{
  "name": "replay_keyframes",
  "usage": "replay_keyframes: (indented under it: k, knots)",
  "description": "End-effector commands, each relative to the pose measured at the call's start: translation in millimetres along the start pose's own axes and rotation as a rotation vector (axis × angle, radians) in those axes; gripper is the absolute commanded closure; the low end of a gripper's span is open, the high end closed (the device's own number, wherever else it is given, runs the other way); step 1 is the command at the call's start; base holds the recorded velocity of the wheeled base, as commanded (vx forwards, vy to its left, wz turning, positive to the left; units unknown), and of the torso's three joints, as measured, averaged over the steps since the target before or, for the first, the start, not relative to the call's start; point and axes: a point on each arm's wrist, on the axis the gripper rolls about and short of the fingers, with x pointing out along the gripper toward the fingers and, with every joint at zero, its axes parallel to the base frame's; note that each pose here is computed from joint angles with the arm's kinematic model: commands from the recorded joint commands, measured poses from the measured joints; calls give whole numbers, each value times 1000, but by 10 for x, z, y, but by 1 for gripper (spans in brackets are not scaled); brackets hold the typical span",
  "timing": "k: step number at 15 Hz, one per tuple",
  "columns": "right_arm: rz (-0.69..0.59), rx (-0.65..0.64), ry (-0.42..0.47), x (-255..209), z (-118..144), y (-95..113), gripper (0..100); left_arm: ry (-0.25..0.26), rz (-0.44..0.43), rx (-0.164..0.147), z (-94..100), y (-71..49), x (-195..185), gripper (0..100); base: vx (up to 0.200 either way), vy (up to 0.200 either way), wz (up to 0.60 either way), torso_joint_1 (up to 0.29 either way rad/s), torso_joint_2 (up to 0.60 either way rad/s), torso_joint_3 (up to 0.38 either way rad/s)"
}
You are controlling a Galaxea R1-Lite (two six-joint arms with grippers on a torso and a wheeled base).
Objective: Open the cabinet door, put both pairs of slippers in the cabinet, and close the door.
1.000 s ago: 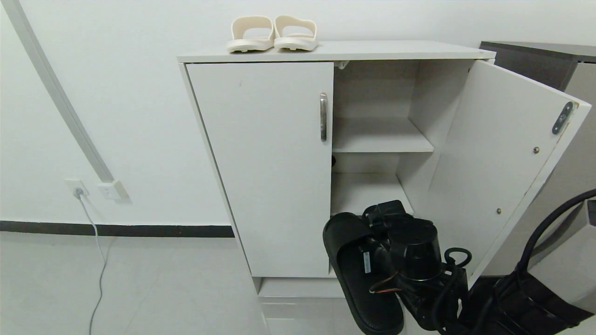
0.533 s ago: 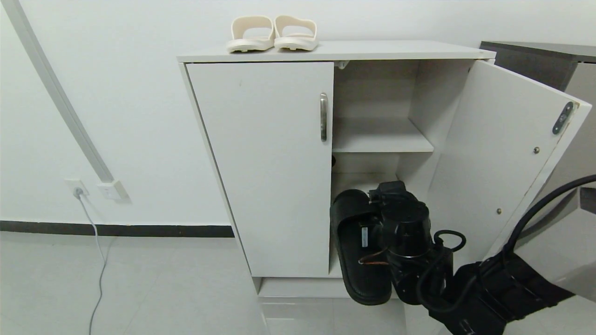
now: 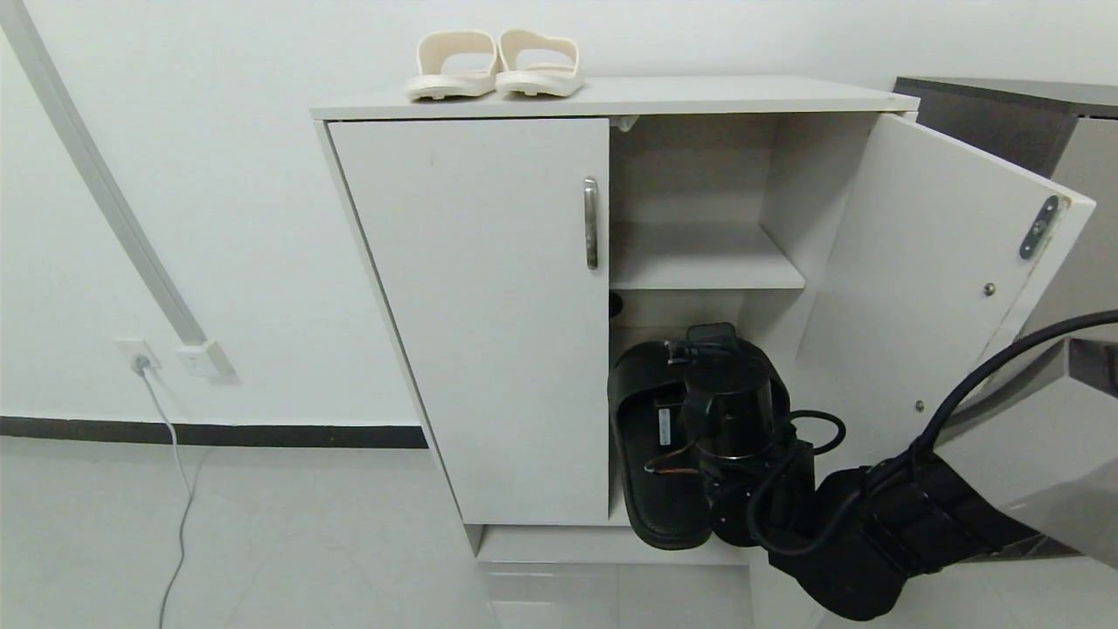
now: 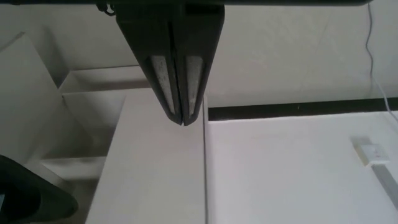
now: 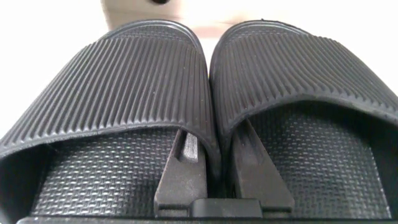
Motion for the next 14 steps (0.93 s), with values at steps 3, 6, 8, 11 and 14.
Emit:
replay_keyframes:
  k: [3, 6, 8, 11, 14]
  knots:
    - [32, -8, -12, 10, -22, 195, 100, 5, 0, -3, -1, 0, 3, 100, 0, 0, 0, 0, 0, 0]
    - [30, -12, -8, 34, -60, 226, 100, 5, 0, -5, -1, 0, 3, 100, 0, 0, 0, 0, 0, 0]
    - [-3, -20, -3, 25, -78, 189, 100, 5, 0, -5, -1, 0, 3, 100, 0, 0, 0, 0, 0, 0]
    - [-18, -38, 12, -39, -108, 111, 100, 5, 0, -5, -1, 0, 3, 100, 0, 0, 0, 0, 0, 0]
    - [-45, -92, 44, -115, -185, -36, 100, 5, 0, -5, -1, 0, 3, 100, 0, 0, 0, 0, 0, 0]
